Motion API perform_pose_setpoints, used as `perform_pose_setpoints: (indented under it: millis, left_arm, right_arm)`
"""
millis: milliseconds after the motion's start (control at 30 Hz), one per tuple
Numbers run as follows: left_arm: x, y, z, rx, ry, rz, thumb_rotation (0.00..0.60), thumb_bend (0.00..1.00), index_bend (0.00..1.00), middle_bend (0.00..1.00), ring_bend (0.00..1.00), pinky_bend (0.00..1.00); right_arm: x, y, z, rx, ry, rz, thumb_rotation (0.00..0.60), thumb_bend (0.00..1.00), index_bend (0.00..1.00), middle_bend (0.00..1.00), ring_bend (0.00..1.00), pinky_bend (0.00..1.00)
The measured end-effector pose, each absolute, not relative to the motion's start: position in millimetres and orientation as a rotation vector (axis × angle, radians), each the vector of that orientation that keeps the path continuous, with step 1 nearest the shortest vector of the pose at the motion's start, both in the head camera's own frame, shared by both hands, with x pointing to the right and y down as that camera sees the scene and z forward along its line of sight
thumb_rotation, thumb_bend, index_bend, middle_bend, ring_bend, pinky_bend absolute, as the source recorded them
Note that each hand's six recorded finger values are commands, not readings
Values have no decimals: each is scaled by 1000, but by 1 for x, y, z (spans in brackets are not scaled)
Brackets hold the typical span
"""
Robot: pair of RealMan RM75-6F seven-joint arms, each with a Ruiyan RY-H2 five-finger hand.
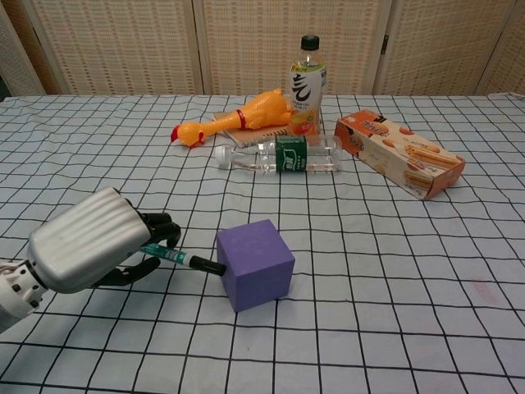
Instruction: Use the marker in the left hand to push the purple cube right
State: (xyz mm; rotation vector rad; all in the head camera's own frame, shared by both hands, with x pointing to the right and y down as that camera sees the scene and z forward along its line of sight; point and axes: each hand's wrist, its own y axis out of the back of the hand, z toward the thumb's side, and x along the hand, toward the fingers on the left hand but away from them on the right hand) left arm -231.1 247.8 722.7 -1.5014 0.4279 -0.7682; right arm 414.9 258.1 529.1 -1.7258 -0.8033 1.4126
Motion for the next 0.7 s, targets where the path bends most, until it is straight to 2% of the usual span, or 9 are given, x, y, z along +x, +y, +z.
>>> perform_pose_setpoints:
  millis: [333, 700]
  left_arm:
    - [-218, 252, 724, -1521, 429, -752, 600, 613, 784, 772, 871, 1000]
    - [-206, 244, 725, -1523, 449, -751, 600, 611, 784, 772, 870, 1000]
  right_arm:
    - [415, 258, 528, -1728, -805, 1409, 600, 175, 0, 0, 0, 0]
    - [420, 258, 522, -1720, -835, 1404, 600, 175, 0, 0, 0, 0]
